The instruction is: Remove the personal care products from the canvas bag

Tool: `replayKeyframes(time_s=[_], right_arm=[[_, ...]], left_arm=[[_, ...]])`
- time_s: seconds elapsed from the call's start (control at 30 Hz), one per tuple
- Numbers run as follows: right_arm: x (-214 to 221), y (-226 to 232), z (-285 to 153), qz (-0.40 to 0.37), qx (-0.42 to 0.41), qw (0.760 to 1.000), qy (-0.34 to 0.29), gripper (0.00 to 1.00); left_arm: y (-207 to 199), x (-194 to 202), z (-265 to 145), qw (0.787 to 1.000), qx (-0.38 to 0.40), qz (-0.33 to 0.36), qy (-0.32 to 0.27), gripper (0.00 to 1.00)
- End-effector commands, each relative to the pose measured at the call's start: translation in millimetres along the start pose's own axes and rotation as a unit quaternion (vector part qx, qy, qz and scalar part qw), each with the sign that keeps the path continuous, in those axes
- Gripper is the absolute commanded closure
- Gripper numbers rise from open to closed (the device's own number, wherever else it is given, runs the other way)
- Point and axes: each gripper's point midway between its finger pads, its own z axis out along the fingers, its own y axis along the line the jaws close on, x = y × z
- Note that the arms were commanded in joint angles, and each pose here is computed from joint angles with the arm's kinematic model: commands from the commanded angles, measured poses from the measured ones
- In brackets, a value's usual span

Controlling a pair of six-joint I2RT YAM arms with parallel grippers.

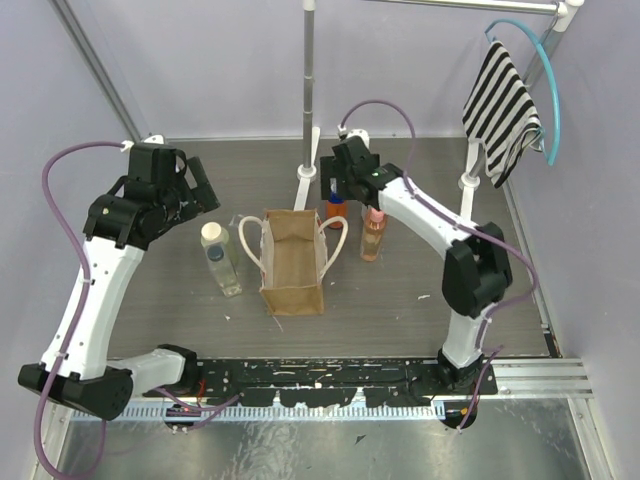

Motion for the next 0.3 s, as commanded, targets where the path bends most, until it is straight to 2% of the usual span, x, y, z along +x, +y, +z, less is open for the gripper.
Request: replayKeyframes(time_s=[0.0, 0.13, 0.27], right_arm=[[-96, -25, -105, 0.045, 0.015, 0.983, -0.180, 0.00], [-128, -63, -168, 0.073, 0.018, 0.969, -0.235, 0.00], [-135, -91, -212, 0.073, 0.047, 0.964, -0.250, 0.00]], left_arm=[[9, 2, -7, 1.000, -0.004, 0.012, -0.010, 0.01], [19, 1, -11, 0.999, -0.020, 0.022, -0.021, 0.01], [23, 3, -13, 0.999, -0.024, 0.026, -0.023, 0.01]])
